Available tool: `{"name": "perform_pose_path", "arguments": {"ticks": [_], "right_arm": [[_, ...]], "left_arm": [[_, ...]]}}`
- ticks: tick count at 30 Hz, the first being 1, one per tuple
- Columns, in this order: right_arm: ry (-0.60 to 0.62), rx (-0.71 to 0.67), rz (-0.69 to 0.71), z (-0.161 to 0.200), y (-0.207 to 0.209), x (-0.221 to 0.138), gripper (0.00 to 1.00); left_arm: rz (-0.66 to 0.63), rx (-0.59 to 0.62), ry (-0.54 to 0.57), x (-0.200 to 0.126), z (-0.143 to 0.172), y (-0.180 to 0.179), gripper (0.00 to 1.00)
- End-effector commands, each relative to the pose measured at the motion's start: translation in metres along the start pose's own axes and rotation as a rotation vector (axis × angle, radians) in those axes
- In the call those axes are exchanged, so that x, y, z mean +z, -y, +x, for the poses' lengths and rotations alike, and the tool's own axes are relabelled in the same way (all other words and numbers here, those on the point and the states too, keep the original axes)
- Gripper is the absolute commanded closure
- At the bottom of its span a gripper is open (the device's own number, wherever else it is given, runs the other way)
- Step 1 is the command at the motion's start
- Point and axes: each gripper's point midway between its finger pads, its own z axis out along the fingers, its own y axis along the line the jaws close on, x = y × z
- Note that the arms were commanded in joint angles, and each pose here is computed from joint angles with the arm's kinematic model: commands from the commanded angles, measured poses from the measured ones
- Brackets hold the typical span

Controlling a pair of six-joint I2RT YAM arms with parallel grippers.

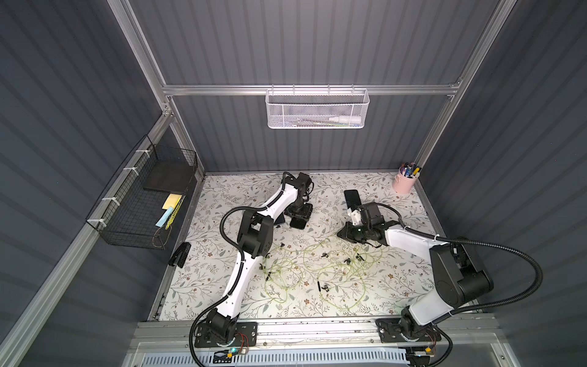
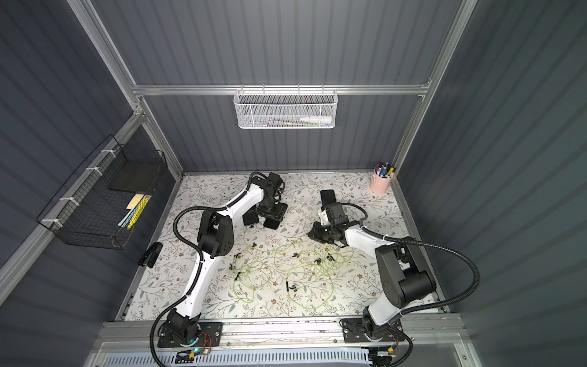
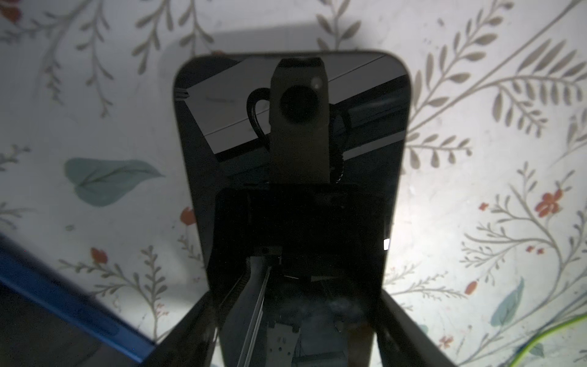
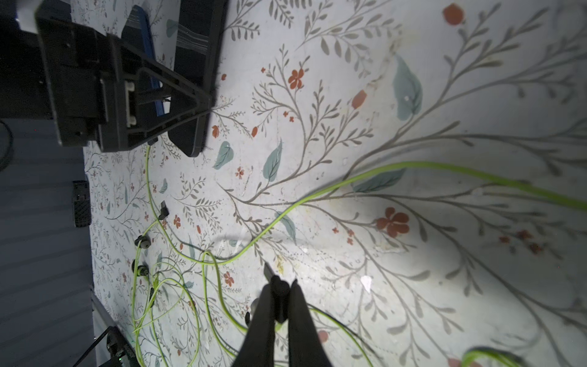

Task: Plug wired earphones into phones
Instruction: Pick up the wired earphone from the center of the board.

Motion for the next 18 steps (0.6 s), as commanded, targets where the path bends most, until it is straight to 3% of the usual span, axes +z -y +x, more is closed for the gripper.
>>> {"name": "perform_pose_path", "arguments": {"ticks": [1,4,9,18], "right_arm": [[-0.023,-0.023,-0.079,0.001,-0.013,0.006,0.89],[-0.019,-0.034,-0.111,0.000,-0.019,0.008,0.89],[-0.005,-0.074,-0.226,0.000,-0.039,0.001,0.89],[-0.006,-0.077,-0.277,0.003,-0.050,-0.006,0.89]], "left_arm": [[-0.003,-0.118,-0.046,0.022,0.014,-0.019,0.47],[0.044,-0.191,0.062,0.002,-0.004,-0.016,0.55],[0.157,-0.290,0.198,-0.035,-0.021,-0.006,0.58],[0.335,-0.412,0.332,-0.081,-0.037,0.007,0.64]]}}
